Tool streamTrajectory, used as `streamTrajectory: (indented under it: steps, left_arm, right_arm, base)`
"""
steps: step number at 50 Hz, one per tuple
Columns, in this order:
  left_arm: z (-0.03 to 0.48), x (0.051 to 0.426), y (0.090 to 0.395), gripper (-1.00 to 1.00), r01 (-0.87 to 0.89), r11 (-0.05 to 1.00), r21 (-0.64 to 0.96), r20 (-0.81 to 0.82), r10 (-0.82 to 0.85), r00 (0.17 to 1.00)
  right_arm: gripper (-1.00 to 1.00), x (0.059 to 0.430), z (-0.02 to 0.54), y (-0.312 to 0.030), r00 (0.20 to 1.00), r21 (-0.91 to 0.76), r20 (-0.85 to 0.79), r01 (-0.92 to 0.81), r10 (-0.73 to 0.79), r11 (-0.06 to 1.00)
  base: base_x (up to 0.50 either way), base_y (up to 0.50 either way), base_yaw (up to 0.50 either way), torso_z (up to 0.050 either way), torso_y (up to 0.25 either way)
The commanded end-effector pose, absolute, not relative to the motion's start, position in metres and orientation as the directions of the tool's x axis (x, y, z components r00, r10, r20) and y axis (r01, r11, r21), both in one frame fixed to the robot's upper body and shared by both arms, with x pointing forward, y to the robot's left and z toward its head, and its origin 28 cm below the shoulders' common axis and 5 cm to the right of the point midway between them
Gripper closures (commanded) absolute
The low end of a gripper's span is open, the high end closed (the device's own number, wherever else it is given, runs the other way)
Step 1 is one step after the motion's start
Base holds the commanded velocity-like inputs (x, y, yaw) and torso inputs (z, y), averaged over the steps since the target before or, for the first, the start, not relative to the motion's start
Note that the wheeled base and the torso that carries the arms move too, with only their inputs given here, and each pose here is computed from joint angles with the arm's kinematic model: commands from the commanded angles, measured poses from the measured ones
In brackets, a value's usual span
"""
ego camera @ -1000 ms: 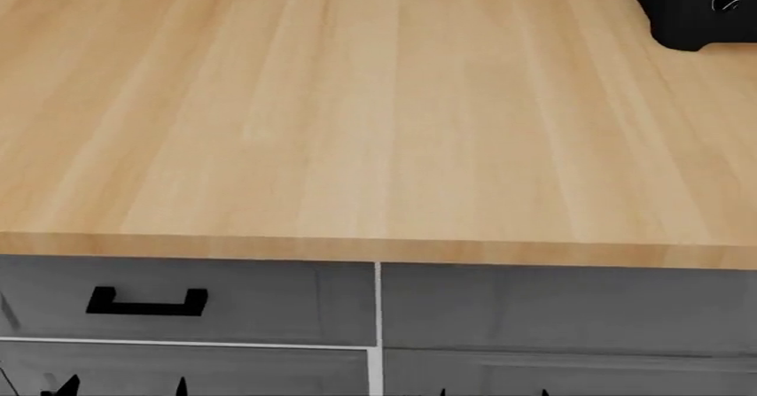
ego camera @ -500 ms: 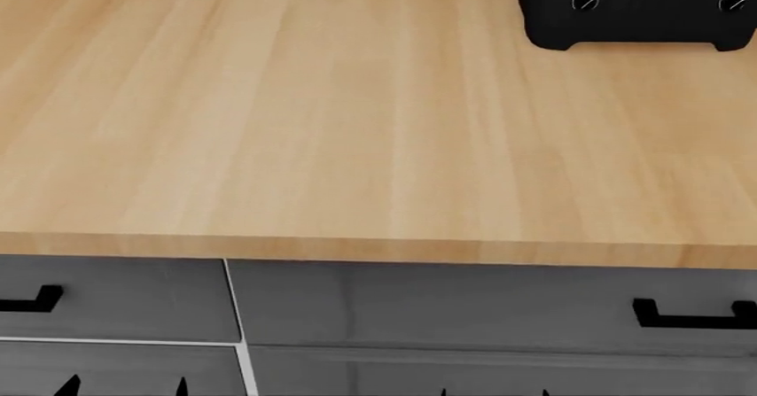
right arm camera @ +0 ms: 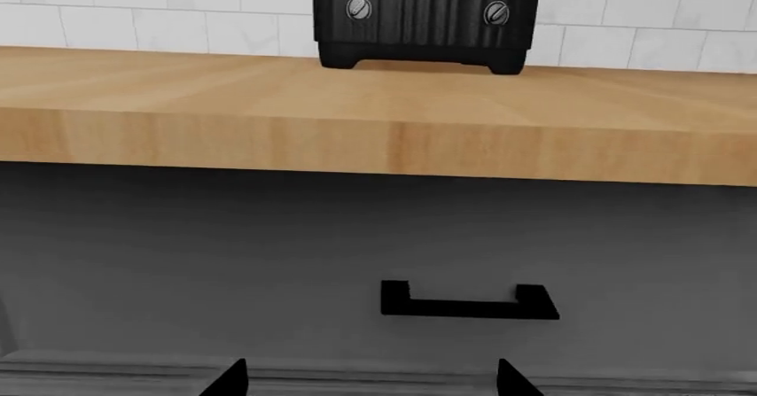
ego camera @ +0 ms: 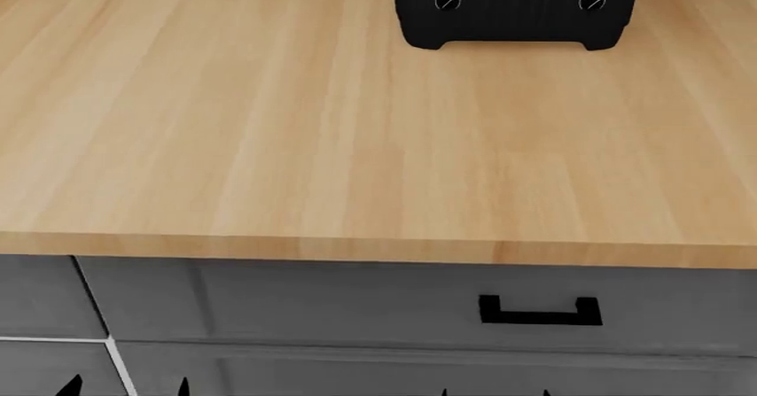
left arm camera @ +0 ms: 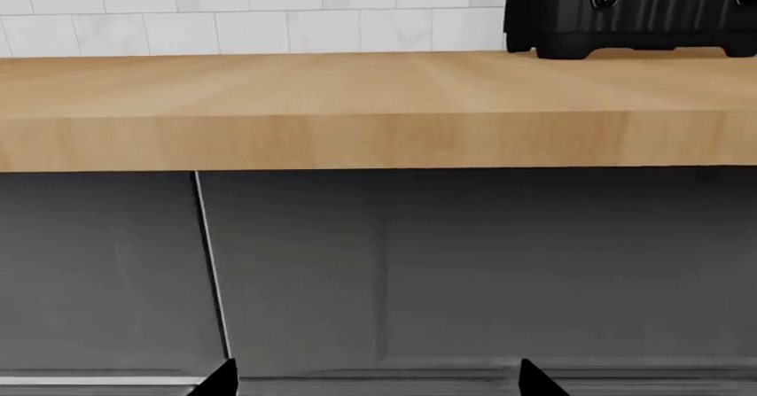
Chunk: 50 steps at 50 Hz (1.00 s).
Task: Navigate to the toaster.
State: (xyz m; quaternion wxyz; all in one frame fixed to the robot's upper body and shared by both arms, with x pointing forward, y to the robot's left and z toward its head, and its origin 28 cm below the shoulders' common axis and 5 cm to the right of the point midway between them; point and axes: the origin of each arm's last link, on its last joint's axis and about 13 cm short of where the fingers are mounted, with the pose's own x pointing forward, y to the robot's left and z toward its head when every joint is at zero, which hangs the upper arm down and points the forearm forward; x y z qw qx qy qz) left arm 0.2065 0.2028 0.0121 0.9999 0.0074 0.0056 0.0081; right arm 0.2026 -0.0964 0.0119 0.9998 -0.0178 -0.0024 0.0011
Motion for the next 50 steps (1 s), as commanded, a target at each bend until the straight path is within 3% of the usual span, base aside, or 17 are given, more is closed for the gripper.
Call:
streamTrajectory:
  steps: [1,37,50]
  left_arm:
    - [0.0120,0.2063,0.2025,-1.00,-0.016,1.000,0.017,-0.010,0.016,1.000]
    - [0.0130,0.2054,0.2025,-1.00,-0.013,1.000,0.016,-0.009,0.013,1.000]
    - [0.0131,0.2057,0.2022,-1.00,-0.012,1.000,0.017,-0.008,0.012,1.000]
  right_arm:
    - [-1.00,0.2024,0.0117,-0.0965,1.000,-0.036,0.006,-0.002,0.002,0.999]
    - [-1.00,0.2011,0.0130,-0.0968,1.000,-0.034,0.009,0.000,0.000,0.999]
    - [-1.00,0.2005,0.0137,-0.0969,1.000,-0.032,0.022,0.000,0.001,0.999]
  base:
    - [0.00,-0.50,0.00,0.000,0.000]
    - [0.00,-0.50,0.00,0.000,0.000]
    - [0.00,-0.02,0.00,0.000,0.000]
